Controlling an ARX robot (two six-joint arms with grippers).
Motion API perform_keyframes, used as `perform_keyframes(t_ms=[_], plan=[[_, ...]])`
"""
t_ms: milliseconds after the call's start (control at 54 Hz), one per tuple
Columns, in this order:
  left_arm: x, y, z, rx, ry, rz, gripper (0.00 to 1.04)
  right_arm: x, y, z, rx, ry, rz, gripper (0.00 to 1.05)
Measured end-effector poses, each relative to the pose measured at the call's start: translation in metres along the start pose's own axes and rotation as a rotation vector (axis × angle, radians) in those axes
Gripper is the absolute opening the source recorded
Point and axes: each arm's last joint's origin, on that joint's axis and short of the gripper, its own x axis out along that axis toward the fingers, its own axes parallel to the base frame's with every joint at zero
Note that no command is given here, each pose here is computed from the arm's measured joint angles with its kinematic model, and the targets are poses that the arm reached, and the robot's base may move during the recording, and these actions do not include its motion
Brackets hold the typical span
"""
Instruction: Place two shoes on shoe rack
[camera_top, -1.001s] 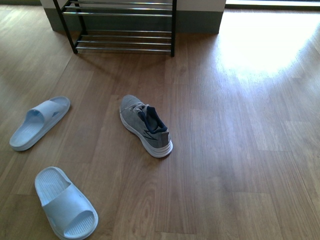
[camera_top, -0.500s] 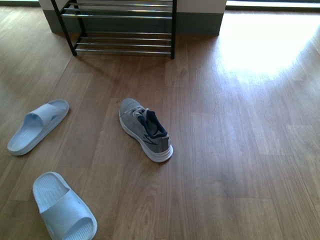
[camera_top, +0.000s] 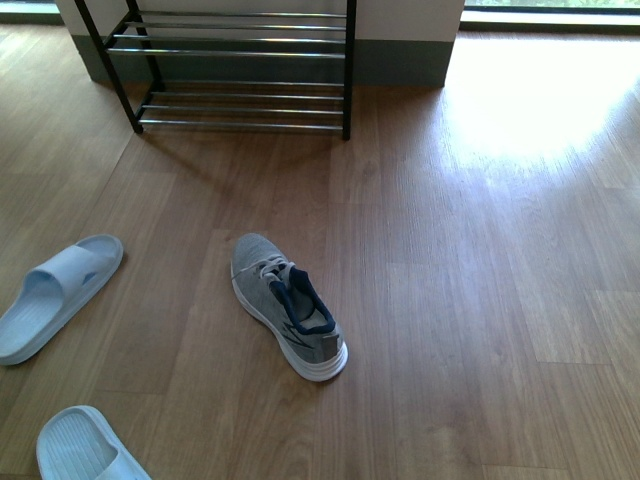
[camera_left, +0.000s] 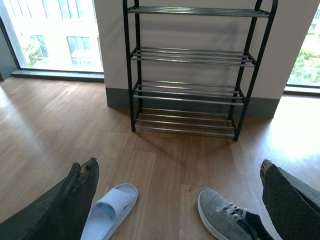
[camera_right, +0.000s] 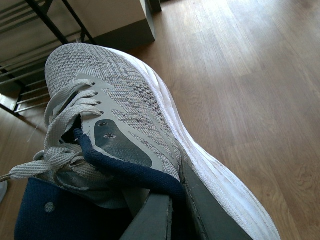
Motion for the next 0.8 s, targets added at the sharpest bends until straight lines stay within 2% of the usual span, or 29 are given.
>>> perform_keyframes(t_ms=[37, 74, 130, 241, 296, 408, 556, 686, 797], plan=[[0.001, -0.003, -0.002, -0.011, 0.117, 0.088, 0.95, 0.0, 0.0, 0.0, 0.0, 0.0, 0.0, 0.01], [0.004, -0.005, -0.002, -0.009, 0.178, 0.182, 0.95, 0.0, 0.0, 0.0, 0.0, 0.0, -0.001, 0.01], [0.013, -0.009, -0.003, 0.003, 0.25, 0.244, 0.95, 0.0, 0.0, 0.0, 0.0, 0.0, 0.0, 0.01], [0.05, -0.021, 0.001, -0.041, 0.346, 0.176, 0.95, 0.0, 0.0, 0.0, 0.0, 0.0, 0.0, 0.01], [0.075, -0.028, 0.001, -0.079, 0.399, 0.101, 0.95, 0.0, 0.0, 0.0, 0.0, 0.0, 0.0, 0.01], [0.12, -0.044, -0.012, -0.073, 0.493, 0.032, 0.95, 0.0, 0.0, 0.0, 0.0, 0.0, 0.0, 0.01], [0.162, -0.066, -0.05, -0.067, 0.648, -0.055, 0.95, 0.0, 0.0, 0.0, 0.0, 0.0, 0.0, 0.01], [0.202, -0.098, -0.105, -0.091, 0.818, -0.149, 0.95, 0.0, 0.0, 0.0, 0.0, 0.0, 0.0, 0.01], [0.227, -0.118, -0.148, -0.122, 0.914, -0.15, 0.95, 0.0, 0.0, 0.0, 0.0, 0.0, 0.0, 0.01]])
